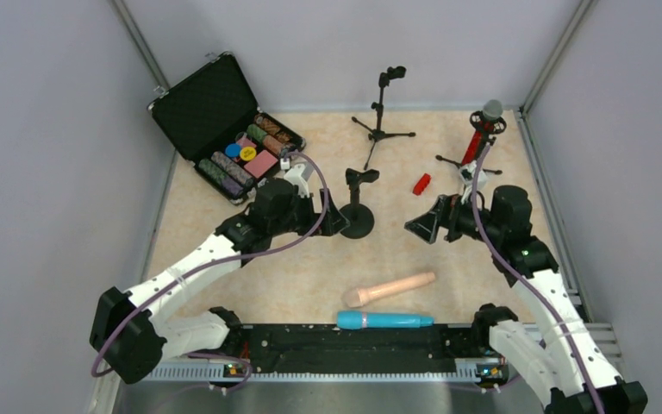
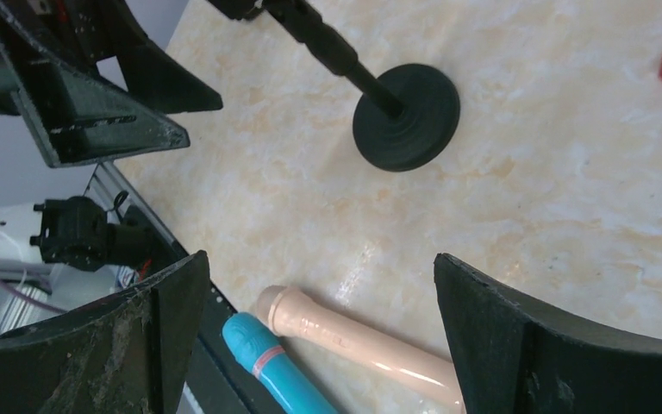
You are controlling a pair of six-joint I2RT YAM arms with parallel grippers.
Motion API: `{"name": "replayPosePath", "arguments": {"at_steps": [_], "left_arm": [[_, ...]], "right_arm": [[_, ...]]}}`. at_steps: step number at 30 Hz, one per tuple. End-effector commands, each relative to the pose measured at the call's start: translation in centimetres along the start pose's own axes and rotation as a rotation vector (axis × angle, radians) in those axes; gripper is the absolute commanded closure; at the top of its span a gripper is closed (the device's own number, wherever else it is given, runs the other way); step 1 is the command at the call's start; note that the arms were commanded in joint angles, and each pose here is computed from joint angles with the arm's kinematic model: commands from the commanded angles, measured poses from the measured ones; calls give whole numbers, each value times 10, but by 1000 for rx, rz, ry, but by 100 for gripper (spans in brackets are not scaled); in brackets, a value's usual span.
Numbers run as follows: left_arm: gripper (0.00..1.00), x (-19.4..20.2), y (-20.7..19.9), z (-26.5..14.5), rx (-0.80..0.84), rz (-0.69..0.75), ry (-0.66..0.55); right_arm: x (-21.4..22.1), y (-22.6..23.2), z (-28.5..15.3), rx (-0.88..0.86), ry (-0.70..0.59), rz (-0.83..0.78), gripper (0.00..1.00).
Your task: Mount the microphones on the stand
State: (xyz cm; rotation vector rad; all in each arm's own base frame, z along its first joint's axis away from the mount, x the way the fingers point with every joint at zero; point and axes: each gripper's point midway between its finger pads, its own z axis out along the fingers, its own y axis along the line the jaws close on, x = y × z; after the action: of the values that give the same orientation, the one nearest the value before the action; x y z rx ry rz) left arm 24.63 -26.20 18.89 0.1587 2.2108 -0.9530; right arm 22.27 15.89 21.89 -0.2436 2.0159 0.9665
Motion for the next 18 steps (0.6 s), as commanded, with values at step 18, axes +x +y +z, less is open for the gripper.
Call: {"name": "replayPosePath", "arguments": {"at_steps": [18], "left_arm": [[4, -19, 15, 0, 6, 120, -210]], "right_arm": [[62, 20, 22, -3, 155, -272, 1]]}}
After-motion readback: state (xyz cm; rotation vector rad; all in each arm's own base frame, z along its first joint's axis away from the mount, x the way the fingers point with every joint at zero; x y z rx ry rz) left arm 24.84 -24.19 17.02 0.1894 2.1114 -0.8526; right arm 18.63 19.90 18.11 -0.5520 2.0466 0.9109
